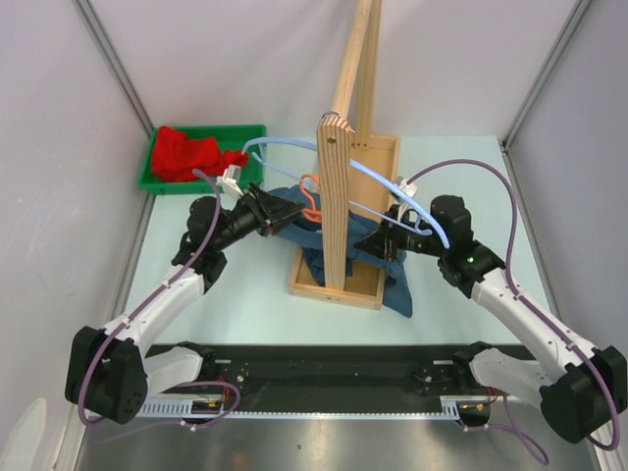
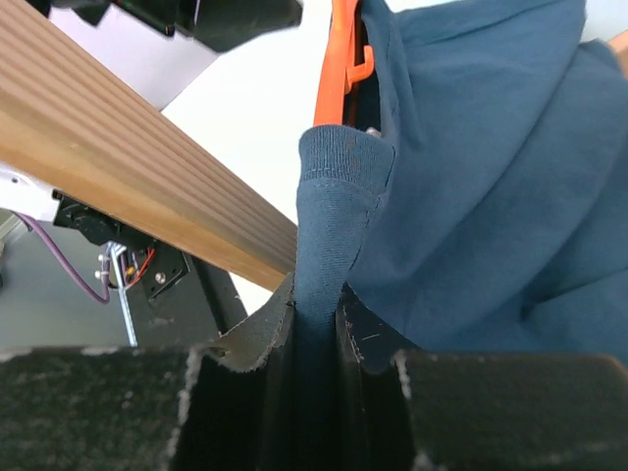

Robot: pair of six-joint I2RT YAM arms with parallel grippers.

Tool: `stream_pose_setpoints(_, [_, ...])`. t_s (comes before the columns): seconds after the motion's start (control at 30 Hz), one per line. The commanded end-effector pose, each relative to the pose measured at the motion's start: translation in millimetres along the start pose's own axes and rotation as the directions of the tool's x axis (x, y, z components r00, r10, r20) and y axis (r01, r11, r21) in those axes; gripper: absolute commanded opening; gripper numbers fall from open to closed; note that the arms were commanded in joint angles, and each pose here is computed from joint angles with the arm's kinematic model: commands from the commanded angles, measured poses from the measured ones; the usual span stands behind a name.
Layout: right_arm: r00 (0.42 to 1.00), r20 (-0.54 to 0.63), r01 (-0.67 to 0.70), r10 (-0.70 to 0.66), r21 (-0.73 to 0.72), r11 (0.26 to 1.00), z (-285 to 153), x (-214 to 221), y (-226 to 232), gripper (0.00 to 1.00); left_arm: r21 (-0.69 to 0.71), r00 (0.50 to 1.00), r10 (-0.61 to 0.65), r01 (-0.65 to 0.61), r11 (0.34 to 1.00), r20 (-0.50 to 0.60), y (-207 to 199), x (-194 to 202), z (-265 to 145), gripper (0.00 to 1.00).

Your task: Remove the t-shirt from the hanger

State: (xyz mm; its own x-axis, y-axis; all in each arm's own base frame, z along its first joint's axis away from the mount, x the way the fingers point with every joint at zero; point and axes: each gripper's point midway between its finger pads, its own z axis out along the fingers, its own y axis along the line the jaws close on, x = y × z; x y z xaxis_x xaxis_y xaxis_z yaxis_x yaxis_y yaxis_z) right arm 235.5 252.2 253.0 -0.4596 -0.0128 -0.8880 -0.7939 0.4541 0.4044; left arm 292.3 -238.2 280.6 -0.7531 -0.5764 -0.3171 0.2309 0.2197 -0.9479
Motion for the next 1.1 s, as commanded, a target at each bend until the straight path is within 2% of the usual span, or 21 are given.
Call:
stream_pose_setpoints(0.0, [0.994,0.064,0.087,-0.086,-0.016,0.996,6.1,-31.8,13.4,0.0,0.081,0.992,0.094,-0.101,0.992,0.085,-28.9,-18.2,6.2,0.52])
stream_pose_setpoints(0.17, [0.995,0.054,0.086,-0.085,-0.023,0.996,8.1,-30.1,16.6,0.0,0.069,0.991,0.096,-0.103,0.992,0.097,-20.9,-19.3,12.3,0.5])
stream_pose_setpoints(0.43, [0.995,0.058,0.089,-0.086,-0.042,0.995,7.7,-32.4,22.9,0.0,-0.026,0.969,0.205,-0.203,0.979,0.136,-9.7,-29.8,25.4,0.48])
stream_pose_setpoints(0.67, [0.995,0.039,0.096,-0.093,-0.064,0.993,7.8,-26.3,26.1,0.0,-0.014,0.98,0.171,-0.17,0.985,0.102,-2.8,-22.6,40.2,0.43])
stream_pose_setpoints(0.73, [0.995,0.041,0.098,-0.095,-0.078,0.992,7.8,-25.5,28.2,0.0,-0.004,0.982,0.165,-0.165,0.986,0.095,-1.9,-20.5,43.2,0.39])
stream_pose_setpoints(0.77, [0.995,0.04,0.095,-0.092,-0.078,0.992,7.6,-24.8,28.3,0.0,-0.001,0.984,0.154,-0.155,0.988,0.09,-1.3,-19.3,44.6,0.31])
stream_pose_setpoints(0.83, [0.996,0.033,0.087,-0.084,-0.076,0.993,8.0,-22.3,27.2,0.0,0.012,0.985,0.149,-0.15,0.989,0.084,-1.5,-17.7,47.1,0.23])
stream_pose_setpoints(0.87, [0.997,0.024,0.076,-0.075,-0.071,0.995,8.2,-19.6,25.9,0.0,0.012,0.986,0.146,-0.147,0.989,0.085,-1.0,-18.0,47.7,0.11])
stream_pose_setpoints(0.9, [0.998,0.019,0.067,-0.066,-0.062,0.996,8.0,-18.3,24.9,0.0,0.004,0.986,0.143,-0.144,0.99,0.089,-0.7,-19.7,48.5,0.04])
stream_pose_setpoints(0.93, [0.999,-0.001,0.042,-0.042,-0.011,0.999,6.9,-13.0,16.5,0.05,-0.008,0.986,0.14,-0.14,0.99,0.094,1.0,-20.9,48.8,0.0])
stream_pose_setpoints(0.97, [1.0,-0.01,0.024,-0.023,0.026,0.999,5.6,-9.9,11.2,0.3,-0.015,0.985,0.14,-0.14,0.99,0.095,1.7,-21.5,48.7,0.0])
stream_pose_setpoints(1.0, [1.0,-0.009,-0.005,0.006,0.071,0.997,0.7,-7.2,6.3,0.44,-0.035,0.984,0.136,-0.133,0.991,0.111,4.3,-24.6,48.6,0.0])
stream_pose_setpoints(1.03, [0.999,-0.025,-0.036,0.04,0.149,0.988,-4.4,2.2,-5.5,0.65,-0.046,0.984,0.134,-0.129,0.991,0.121,4.3,-26.3,47.2,0.0])
stream_pose_setpoints(1.07, [0.997,-0.028,-0.059,0.066,0.181,0.982,-8.8,7.7,-9.1,0.72,-0.061,0.984,0.127,-0.12,0.991,0.128,6.1,-27.6,46.2,0.0])
